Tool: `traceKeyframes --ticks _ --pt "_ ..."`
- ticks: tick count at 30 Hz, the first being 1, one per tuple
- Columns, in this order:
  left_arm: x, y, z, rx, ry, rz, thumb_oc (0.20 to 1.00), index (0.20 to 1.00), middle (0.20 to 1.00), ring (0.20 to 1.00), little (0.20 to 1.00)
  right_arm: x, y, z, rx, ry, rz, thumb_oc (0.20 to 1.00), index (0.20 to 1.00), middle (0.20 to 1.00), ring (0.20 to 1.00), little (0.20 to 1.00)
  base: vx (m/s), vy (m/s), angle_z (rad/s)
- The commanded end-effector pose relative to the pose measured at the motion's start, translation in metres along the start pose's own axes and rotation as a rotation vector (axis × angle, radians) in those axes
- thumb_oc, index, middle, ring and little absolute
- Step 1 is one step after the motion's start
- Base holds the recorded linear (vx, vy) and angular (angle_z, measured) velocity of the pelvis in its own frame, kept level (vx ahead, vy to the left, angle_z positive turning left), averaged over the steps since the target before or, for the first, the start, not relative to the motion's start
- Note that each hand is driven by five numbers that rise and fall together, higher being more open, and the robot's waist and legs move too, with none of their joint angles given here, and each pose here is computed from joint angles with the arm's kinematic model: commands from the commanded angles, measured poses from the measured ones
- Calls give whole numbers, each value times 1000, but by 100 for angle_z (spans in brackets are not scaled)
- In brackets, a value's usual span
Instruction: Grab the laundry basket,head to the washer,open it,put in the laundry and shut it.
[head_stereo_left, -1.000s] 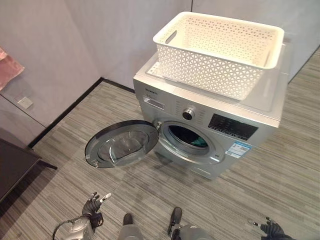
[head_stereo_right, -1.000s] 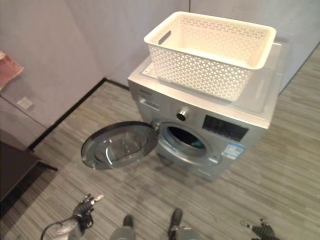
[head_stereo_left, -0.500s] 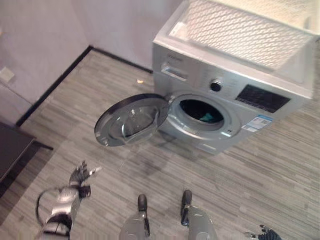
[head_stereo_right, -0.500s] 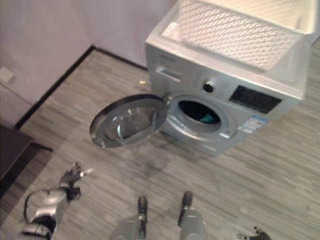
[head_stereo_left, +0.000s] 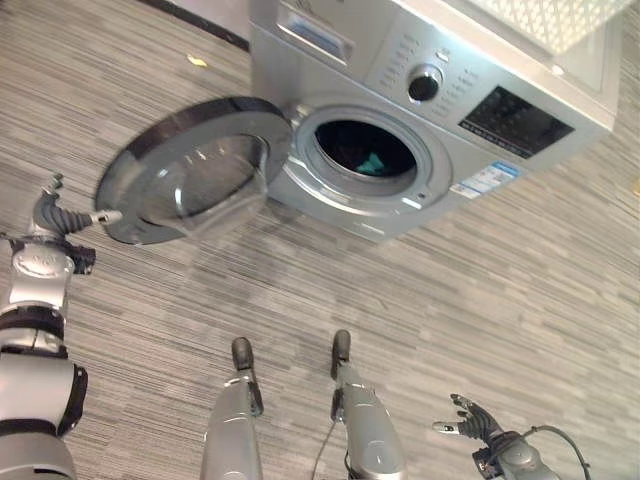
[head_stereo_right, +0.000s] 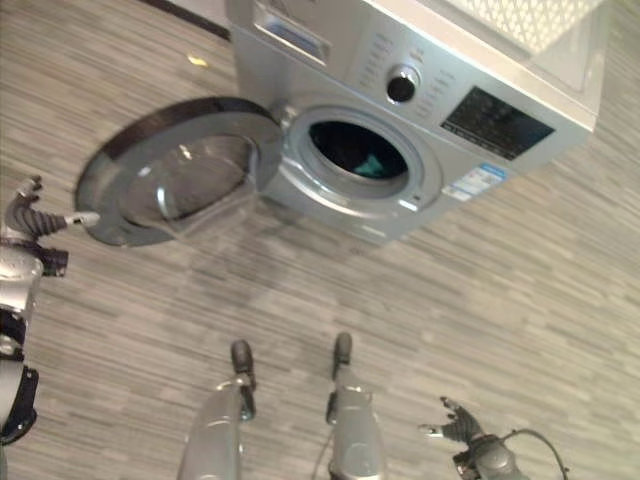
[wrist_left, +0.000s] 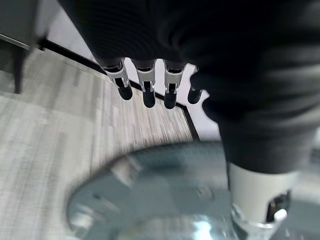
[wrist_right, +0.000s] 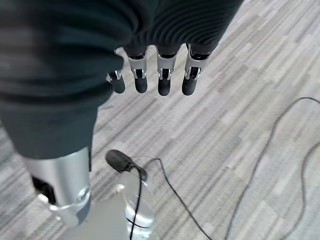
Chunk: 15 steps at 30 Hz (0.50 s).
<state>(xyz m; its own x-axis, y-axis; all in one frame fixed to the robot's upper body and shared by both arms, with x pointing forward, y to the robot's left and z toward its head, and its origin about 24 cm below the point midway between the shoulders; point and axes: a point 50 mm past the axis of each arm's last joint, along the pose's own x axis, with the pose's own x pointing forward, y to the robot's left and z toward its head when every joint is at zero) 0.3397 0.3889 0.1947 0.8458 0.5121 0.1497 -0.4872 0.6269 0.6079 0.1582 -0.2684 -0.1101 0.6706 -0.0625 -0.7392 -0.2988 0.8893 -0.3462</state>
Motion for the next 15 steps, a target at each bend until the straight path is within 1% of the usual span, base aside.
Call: traceKeyframes --ticks 1,2,4,6,8,9,10,11,12,13,14,15 --pt "-5 5 -17 30 27 54 1000 1000 1000 1000 1000 -8 -30 -6 -62 11 -68 1000 1000 1000 1000 1000 -2 -16 -24" --pt "-4 2 -14 23 25 48 1000 1000 1000 1000 1000 -7 -29 -4 -63 2 -67 1000 1000 1000 1000 1000 27 -22 -24" --pt "-6 -30 -9 14 15 -32 1000 1000 1000 1000 1000 -5 -17 -5 -69 9 -41 1000 1000 1000 1000 1000 48 -25 -12" --pt "-18 -70 -14 -17 7 -117 1000 1000 1000 1000 1000 -5 -9 -7 -81 10 -18 1000 1000 1000 1000 1000 49 -38 -5" --pt "-33 -104 -20 -158 34 -159 1000 1000 1000 1000 1000 -6 -4 -9 -68 12 -18 1000 1000 1000 1000 1000 25 -65 -6" --pt "-33 -105 -21 -158 35 -159 1000 1000 1000 1000 1000 -6 -5 -10 -68 12 -19 1000 1000 1000 1000 1000 27 -85 -3" --pt "-44 -130 -16 -226 23 -212 1000 1000 1000 1000 1000 -7 -3 -13 -70 24 -22 1000 1000 1000 1000 1000 18 -53 -1" --pt "-44 -130 -16 -226 23 -212 1000 1000 1000 1000 1000 -7 -3 -13 -70 24 -22 1000 1000 1000 1000 1000 41 -132 5" --pt "-64 -164 -10 -283 -4 -315 1000 1000 1000 1000 1000 -6 -2 -16 -71 46 -32 1000 1000 1000 1000 1000 50 -142 12" --pt "-86 -191 -10 -295 -24 -417 1000 1000 1000 1000 1000 -5 -2 -15 -73 49 -45 1000 1000 1000 1000 1000 50 -142 30" --pt "-86 -191 -10 -295 -24 -417 1000 1000 1000 1000 1000 -5 -2 -15 -73 49 -45 1000 1000 1000 1000 1000 52 -116 34" --pt "-99 -206 -10 -282 -32 -476 1000 1000 1000 1000 1000 -3 -5 -13 -65 48 -63 1000 1000 1000 1000 1000 26 -53 27"
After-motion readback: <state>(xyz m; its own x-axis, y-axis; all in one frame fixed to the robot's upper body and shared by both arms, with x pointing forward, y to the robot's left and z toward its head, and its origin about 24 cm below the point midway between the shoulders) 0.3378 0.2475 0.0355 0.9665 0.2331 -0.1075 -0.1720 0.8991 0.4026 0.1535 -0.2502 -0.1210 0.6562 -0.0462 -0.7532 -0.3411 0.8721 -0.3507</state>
